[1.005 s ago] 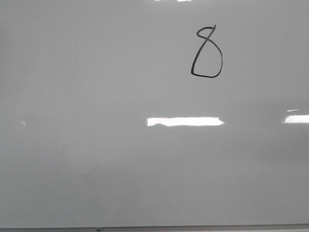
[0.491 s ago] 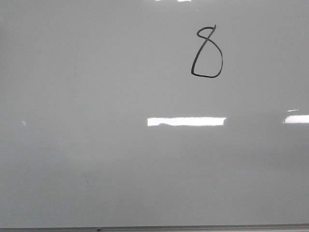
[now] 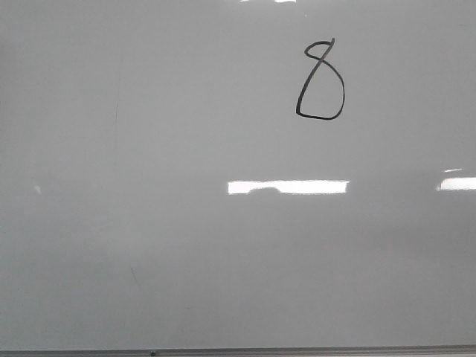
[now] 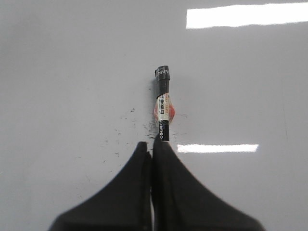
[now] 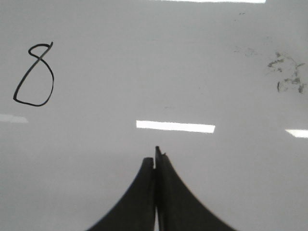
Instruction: Write number 8 on whiteboard
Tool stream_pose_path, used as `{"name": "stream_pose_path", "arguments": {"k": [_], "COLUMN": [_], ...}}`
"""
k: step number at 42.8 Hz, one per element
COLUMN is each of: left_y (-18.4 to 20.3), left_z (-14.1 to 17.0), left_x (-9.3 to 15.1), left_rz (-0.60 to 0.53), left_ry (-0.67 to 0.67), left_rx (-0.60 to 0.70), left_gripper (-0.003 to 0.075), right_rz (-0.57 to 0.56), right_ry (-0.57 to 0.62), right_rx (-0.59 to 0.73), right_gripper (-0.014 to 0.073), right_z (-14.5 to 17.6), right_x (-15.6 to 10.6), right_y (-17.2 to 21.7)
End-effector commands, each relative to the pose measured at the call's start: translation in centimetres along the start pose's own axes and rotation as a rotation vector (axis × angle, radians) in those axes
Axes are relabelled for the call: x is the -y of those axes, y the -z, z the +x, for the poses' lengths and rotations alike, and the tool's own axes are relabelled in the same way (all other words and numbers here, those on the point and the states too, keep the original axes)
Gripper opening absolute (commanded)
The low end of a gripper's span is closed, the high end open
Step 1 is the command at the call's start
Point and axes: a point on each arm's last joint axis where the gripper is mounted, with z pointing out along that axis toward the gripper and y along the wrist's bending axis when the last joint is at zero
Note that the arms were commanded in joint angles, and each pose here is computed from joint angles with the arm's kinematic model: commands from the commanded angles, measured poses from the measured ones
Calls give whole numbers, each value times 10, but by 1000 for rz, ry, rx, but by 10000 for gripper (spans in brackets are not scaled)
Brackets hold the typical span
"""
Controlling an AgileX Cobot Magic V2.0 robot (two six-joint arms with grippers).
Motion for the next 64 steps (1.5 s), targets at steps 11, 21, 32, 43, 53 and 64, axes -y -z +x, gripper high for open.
{"name": "stream_pose_path", "arguments": {"k": [11,21,32,43,53,64], "left_y": [1,1,1,1,1,1], "left_z": [-4,-4,-4,-4,-4,-4], "left_x": [0,0,0,0,0,0], "left_rz": [5,5,5,5,5,5], "left_ry": [11,11,11,11,11,11], "left_rx": [83,83,83,83,83,83], "left_gripper": [-21,-21,-21,-21,-20,-21], "right_rz": [-20,-22,-22,-22,-22,-21], "right_ry": [-64,-64,-63,-63,-63,-63], "right_rx": [141,187,189,188,188,185], "right_gripper": [-67,-67,-67,-67,-67,-67], "right_z": [-13,-17,-17,-17,-17,-17], "right_x": [-1,-1,-1,-1,-1,-1], "right_y": [2,3,3,3,3,3]}}
